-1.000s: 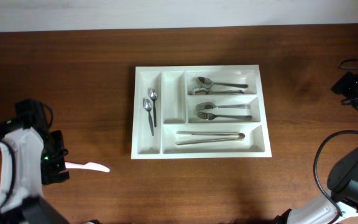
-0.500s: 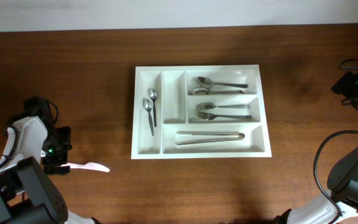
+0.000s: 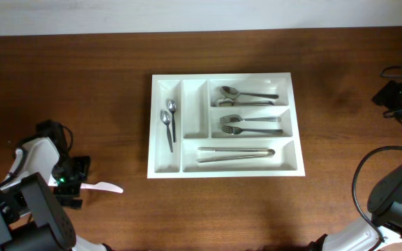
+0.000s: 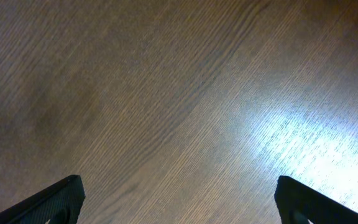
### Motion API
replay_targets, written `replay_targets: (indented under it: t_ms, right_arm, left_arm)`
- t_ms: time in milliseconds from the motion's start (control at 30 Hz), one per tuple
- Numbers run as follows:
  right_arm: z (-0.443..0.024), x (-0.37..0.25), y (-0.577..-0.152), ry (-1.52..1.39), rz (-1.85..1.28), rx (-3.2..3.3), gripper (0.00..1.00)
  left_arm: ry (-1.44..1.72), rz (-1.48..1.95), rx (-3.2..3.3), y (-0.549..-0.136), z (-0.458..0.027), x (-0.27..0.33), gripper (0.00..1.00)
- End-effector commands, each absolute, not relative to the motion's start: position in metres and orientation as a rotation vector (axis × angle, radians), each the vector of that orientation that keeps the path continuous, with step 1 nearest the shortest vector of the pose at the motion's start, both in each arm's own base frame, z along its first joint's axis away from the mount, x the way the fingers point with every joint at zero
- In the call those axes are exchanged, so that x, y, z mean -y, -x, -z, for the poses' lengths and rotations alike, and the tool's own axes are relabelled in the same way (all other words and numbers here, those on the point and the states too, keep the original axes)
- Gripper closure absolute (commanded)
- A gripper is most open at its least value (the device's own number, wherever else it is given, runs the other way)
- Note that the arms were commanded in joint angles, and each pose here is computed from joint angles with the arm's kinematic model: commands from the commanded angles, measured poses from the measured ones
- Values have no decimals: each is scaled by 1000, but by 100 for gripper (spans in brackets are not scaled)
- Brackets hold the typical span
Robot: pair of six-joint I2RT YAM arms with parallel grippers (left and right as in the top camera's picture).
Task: Pack container
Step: 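Lower the left gripper onto the white knife handle and close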
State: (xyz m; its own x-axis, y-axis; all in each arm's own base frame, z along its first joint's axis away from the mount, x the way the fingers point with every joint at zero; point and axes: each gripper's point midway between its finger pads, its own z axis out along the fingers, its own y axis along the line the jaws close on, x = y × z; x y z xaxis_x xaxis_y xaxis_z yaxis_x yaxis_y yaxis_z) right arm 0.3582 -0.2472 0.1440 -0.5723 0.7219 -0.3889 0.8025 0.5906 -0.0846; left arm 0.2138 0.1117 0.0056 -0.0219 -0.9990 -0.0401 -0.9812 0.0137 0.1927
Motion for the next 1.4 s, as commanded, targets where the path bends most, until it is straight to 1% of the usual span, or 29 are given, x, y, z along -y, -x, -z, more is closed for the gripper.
replay_targets:
  t_ms: [0, 200, 333, 533, 733, 1267, 1300, 1333, 1367]
  right_arm:
    - [-149, 249, -362, -1241, 364, -2490, 1]
    - [-149, 249, -362, -1241, 364, -2490, 1]
    - [-149, 249, -362, -1241, 363, -2490, 1]
    - [-149, 249, -362, -1241, 364, -2490, 2]
    - [-149, 249, -362, -1241, 364, -2490, 1]
    - [-149, 249, -362, -1241, 363, -2490, 1]
    - [-149, 249, -362, -1241, 363, -2490, 1]
    - [-149, 249, -362, -1241, 364, -2490, 1]
    - [-149, 249, -362, -1241, 363, -2490, 1]
  left_arm:
    - [-2107, 218, 2164, -210, 8, -107, 1]
    - [-2103, 175, 2276, -228, 13, -114, 1]
    - [-2113, 168, 2285, -231, 13, -116, 1]
    - [-2097, 162, 2268, -224, 17, -111, 1]
    - [-2074, 122, 2241, -208, 34, -97, 1]
    - [-2076, 109, 2242, -206, 38, -95, 0]
    - [-2075, 106, 2241, -207, 38, -95, 9]
    - [-2074, 105, 2240, -206, 38, -94, 20]
    - [-2072, 100, 2238, -206, 38, -94, 26]
